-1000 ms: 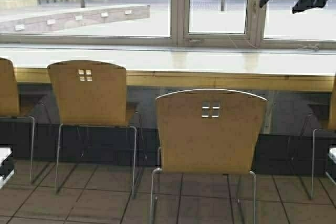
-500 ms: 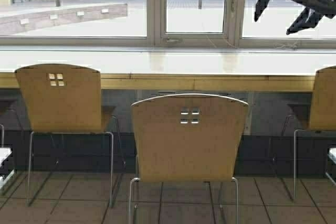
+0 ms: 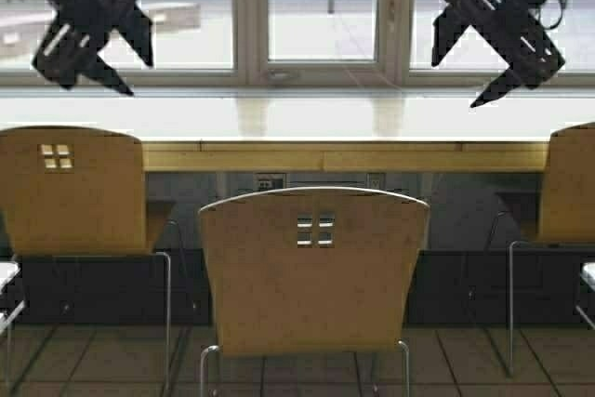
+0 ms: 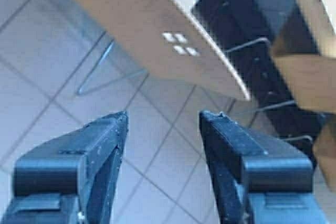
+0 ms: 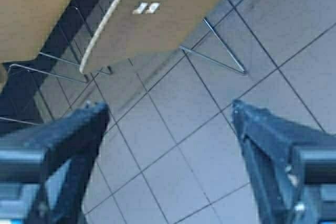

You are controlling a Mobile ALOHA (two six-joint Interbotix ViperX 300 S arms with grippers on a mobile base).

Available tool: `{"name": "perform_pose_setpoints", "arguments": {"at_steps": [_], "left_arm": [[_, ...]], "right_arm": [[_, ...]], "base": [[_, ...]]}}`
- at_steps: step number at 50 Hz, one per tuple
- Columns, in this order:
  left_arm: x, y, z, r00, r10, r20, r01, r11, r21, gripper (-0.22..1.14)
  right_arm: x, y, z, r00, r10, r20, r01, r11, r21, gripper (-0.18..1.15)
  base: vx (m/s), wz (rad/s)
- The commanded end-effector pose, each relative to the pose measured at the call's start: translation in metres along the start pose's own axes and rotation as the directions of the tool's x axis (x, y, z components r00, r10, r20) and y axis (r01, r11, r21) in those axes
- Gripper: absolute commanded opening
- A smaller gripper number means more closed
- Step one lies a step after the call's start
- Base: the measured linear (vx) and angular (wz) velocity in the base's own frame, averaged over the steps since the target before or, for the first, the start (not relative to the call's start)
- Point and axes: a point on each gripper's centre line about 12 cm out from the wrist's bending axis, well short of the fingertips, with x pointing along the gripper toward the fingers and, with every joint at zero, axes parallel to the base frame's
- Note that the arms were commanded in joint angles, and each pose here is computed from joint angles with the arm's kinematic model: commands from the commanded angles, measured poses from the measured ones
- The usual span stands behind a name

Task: Push the chairs under the table

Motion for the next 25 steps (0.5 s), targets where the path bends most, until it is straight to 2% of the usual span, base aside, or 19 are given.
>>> {"name": "perform_pose_setpoints", "arguments": {"at_steps": [1, 5, 11, 25], "left_arm": [[0.038, -0.005, -0.006, 0.999, 0.038, -0.023, -0.039, 0.997, -0.066, 0.81], [0.063, 0.000, -0.009, 0.997, 0.073, -0.029, -0.076, 0.991, -0.111, 0.81], [0.086, 0.006, -0.005, 0.995, 0.095, 0.019, -0.090, 0.982, -0.163, 0.81], [0.130, 0.018, -0.011, 0.989, 0.150, 0.015, -0.140, 0.951, -0.276, 0.81]], "right_arm": [[0.022, 0.026, 0.006, 0.999, 0.036, -0.009, -0.036, 0.999, 0.010, 1.01], [0.040, 0.033, 0.000, 0.999, 0.034, -0.041, -0.033, 0.999, 0.026, 1.01], [0.065, 0.033, -0.003, 0.999, 0.018, -0.052, -0.014, 0.998, 0.062, 1.01], [0.116, 0.011, -0.015, 0.994, -0.047, -0.095, 0.065, 0.977, 0.201, 1.01]], "base": [[0.20, -0.08], [0.19, -0.05], [0.16, -0.05], [0.15, -0.05]]}}
